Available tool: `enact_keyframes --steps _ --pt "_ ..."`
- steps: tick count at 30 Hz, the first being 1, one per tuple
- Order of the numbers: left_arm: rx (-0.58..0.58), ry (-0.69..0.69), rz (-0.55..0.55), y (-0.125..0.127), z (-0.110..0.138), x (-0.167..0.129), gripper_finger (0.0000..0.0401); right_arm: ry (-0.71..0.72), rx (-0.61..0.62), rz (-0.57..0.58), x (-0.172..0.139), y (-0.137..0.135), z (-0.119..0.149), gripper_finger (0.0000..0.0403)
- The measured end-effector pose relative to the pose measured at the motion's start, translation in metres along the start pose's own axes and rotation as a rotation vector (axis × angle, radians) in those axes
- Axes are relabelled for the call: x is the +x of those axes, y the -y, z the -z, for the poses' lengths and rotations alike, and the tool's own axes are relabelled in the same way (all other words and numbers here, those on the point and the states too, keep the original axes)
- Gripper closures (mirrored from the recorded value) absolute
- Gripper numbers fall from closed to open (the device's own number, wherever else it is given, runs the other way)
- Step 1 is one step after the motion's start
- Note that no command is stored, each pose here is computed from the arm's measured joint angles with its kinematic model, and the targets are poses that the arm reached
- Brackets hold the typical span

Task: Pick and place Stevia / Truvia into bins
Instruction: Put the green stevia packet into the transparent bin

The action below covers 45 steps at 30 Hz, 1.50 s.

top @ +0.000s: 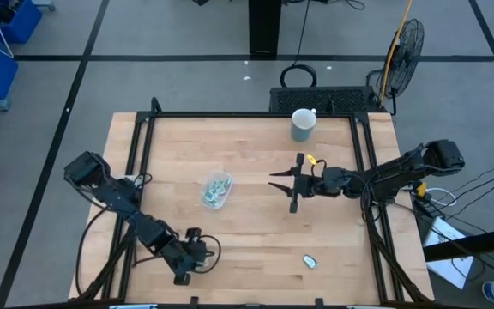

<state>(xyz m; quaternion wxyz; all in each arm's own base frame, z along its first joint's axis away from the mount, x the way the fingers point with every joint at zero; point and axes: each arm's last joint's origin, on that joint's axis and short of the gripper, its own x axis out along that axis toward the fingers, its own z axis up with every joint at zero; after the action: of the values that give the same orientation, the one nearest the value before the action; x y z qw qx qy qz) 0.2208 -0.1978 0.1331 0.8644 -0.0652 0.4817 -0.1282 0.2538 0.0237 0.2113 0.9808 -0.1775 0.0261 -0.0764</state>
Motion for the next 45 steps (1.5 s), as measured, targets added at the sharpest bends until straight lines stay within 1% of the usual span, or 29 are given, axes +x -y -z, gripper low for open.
enact_keyframes --steps 4,9,13,16,19,27,31,36,41,45 --pt "0.012 -0.008 -0.025 -0.002 0.001 0.000 0.0304 -0.015 -0.003 -0.006 0.000 -0.001 0.001 0.0298" --pt "0.066 0.043 -0.063 -0.003 -0.002 -0.001 0.0304 -0.015 0.000 -0.006 0.000 -0.001 0.001 0.0298" --pt "0.068 0.056 -0.101 -0.005 -0.003 -0.001 0.0304 -0.016 0.036 -0.006 0.000 -0.001 0.001 0.0298" --pt "0.068 0.071 -0.116 -0.005 -0.004 -0.001 0.0304 -0.017 0.040 -0.007 0.000 -0.001 0.002 0.0298" --pt "0.062 0.067 -0.119 -0.006 -0.003 -0.001 0.0304 -0.018 0.039 -0.008 0.000 -0.001 0.002 0.0298" --pt "-0.037 0.074 -0.113 -0.005 -0.003 -0.001 0.0304 -0.031 0.046 -0.013 0.000 -0.001 0.003 0.0298" --pt "-0.034 0.072 -0.114 -0.005 -0.003 -0.001 0.0304 -0.032 0.047 -0.014 0.000 -0.001 0.003 0.0298" --pt "-0.058 0.051 -0.097 -0.005 -0.002 0.000 0.0304 -0.031 0.046 -0.019 0.000 -0.003 0.003 0.0298" --pt "-0.048 0.009 -0.091 -0.005 0.003 0.008 0.0304 -0.025 0.046 -0.038 -0.002 -0.007 0.001 0.0298" --pt "-0.028 0.002 -0.106 -0.006 0.005 0.014 0.0305 -0.021 0.043 -0.046 -0.002 -0.009 0.000 0.0298"
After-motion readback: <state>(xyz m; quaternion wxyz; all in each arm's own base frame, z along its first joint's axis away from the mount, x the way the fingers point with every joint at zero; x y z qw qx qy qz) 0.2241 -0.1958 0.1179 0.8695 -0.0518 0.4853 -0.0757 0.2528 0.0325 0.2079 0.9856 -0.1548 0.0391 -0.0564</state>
